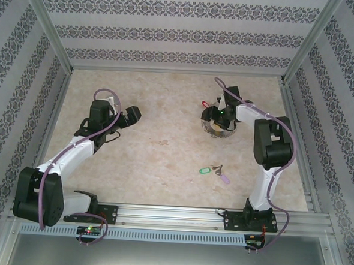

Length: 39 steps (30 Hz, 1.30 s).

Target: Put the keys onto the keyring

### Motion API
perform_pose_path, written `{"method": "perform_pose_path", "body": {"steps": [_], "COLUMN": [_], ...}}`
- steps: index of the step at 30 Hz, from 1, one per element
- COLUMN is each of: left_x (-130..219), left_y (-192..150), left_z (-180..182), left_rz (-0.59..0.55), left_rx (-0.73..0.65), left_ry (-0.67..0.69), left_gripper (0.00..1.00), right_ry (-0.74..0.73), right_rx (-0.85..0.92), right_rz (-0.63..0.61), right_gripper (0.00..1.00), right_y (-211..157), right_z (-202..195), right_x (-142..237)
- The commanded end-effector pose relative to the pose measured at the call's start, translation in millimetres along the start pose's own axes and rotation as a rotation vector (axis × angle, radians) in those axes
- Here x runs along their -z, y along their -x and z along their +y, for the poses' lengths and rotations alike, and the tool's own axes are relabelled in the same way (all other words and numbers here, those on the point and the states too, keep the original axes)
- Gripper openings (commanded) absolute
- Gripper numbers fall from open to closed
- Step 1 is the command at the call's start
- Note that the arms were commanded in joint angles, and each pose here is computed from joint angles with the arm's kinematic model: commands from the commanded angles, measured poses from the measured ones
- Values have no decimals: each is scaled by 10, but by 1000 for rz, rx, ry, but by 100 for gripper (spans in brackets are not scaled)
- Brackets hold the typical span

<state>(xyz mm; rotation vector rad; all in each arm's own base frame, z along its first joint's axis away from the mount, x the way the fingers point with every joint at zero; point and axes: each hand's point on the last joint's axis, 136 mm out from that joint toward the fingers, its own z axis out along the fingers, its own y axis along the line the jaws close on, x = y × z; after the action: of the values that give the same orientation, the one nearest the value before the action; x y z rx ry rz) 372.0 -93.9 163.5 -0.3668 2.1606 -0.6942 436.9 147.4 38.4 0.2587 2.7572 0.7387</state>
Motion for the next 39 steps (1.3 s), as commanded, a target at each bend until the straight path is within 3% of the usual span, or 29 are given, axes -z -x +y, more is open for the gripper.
{"method": "perform_pose_path", "body": {"steps": [1, 9, 16, 21, 24, 28, 32, 39], "left_x": [31, 17, -12, -47, -120, -277, -392, -314], "left_y": [-28, -10, -68, -150, -272, -510, -856, -1130], "left_z": [-81, -62, -38, -100, -129, -212, -93, 240], "left_rz": [28, 22, 43, 77, 136, 245, 371, 424], "left_rx": [-5, 14, 22, 20, 21, 13, 24, 39], "left_ry": [-16, 1, 11, -8, -22, -40, 47, 199], "left_gripper": [100, 100, 100, 100, 99, 91, 83, 82], "right_ry": [11, 116, 233, 281, 241, 170, 217, 244], "right_rx": [4, 135, 278, 324, 287, 182, 113, 154], "right_rz": [79, 226, 333, 250, 141, 24, 75, 158], "right_gripper": [64, 63, 62, 63, 63, 61, 58, 57], "right_y": [-277, -1029, -1759, -1732, -1457, -1175, -1235, -1566], "right_z": [47, 528, 1345, 1806, 1727, 1293, 1051, 1215], "right_x": [-147, -353, -515, -311, -112, 127, 140, -92]}}
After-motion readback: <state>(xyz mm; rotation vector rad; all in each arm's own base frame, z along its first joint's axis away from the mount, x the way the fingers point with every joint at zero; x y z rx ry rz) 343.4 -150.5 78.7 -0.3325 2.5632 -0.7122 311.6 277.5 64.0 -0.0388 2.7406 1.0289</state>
